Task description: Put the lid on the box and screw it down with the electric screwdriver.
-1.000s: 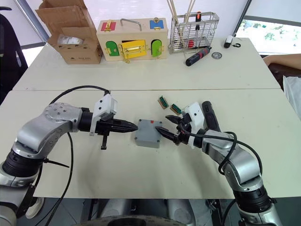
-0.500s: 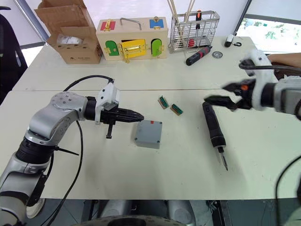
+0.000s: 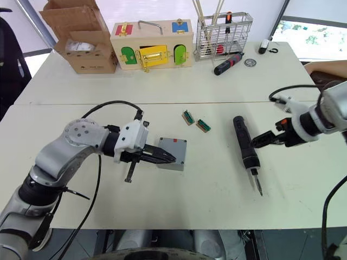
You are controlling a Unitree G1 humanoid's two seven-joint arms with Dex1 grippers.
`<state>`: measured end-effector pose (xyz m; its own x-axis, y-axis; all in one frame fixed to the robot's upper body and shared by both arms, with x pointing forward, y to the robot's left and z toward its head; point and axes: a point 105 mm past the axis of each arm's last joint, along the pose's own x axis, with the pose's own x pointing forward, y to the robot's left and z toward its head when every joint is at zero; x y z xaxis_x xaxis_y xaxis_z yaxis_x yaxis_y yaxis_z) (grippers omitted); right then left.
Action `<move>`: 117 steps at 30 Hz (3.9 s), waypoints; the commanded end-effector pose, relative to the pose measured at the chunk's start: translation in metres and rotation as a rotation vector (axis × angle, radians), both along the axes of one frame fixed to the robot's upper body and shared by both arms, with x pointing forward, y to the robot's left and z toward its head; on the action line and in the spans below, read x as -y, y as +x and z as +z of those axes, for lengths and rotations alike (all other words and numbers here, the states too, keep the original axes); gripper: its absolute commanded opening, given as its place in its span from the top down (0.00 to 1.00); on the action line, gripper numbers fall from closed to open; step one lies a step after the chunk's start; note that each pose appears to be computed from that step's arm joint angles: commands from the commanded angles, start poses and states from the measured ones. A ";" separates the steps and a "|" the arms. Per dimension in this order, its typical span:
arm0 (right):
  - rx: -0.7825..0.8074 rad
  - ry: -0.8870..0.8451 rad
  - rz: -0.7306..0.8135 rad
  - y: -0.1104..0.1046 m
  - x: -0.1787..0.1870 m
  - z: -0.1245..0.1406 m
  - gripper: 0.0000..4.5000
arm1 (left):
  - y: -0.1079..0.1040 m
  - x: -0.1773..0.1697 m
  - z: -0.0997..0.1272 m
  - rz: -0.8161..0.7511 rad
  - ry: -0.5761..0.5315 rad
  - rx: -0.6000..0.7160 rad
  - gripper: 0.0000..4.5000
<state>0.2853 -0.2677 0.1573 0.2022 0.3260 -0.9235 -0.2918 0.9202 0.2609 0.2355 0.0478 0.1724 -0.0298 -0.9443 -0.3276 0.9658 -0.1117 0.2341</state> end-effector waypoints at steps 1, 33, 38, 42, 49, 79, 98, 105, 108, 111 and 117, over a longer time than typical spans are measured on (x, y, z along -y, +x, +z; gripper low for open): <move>-0.014 -0.021 -0.004 0.003 0.001 0.003 0.01 | -0.006 -0.002 0.007 0.034 -0.018 0.025 1.00; -0.065 -0.244 0.122 0.014 -0.024 -0.057 0.25 | -0.013 0.005 -0.004 0.117 -0.023 -0.008 1.00; -0.090 -0.229 0.210 -0.010 -0.027 -0.064 0.54 | -0.013 0.005 -0.006 0.125 -0.031 -0.008 1.00; -0.094 -0.227 0.229 -0.020 -0.027 -0.069 0.58 | -0.011 0.005 -0.007 0.129 -0.034 -0.008 1.00; -0.050 -0.196 0.174 -0.010 -0.028 -0.063 0.59 | -0.006 0.004 -0.008 0.129 -0.039 -0.007 1.00; 1.453 0.722 -0.147 -0.007 -0.140 0.142 0.59 | 0.065 -0.029 0.017 0.157 -0.025 -0.102 1.00; 1.519 0.462 0.164 -0.026 -0.184 0.079 0.59 | 0.054 -0.017 -0.020 0.148 0.111 -0.070 1.00; 1.488 0.477 0.170 -0.029 -0.185 0.075 0.59 | 0.050 -0.016 -0.020 0.133 0.103 -0.090 1.00; 1.482 0.475 0.170 -0.030 -0.185 0.073 0.59 | 0.049 -0.015 -0.021 0.130 0.103 -0.092 1.00; 1.480 0.470 0.167 -0.030 -0.184 0.071 0.59 | 0.049 -0.015 -0.022 0.130 0.103 -0.092 1.00; 1.483 0.444 0.155 -0.026 -0.179 0.069 0.59 | 0.049 -0.015 -0.024 0.129 0.104 -0.091 1.00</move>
<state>0.2652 -0.0867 0.2110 0.7685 0.6163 0.1723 -0.6144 0.7859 -0.0706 0.2871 0.0649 0.1417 0.0627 -0.8967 -0.4381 0.9944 0.0189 0.1036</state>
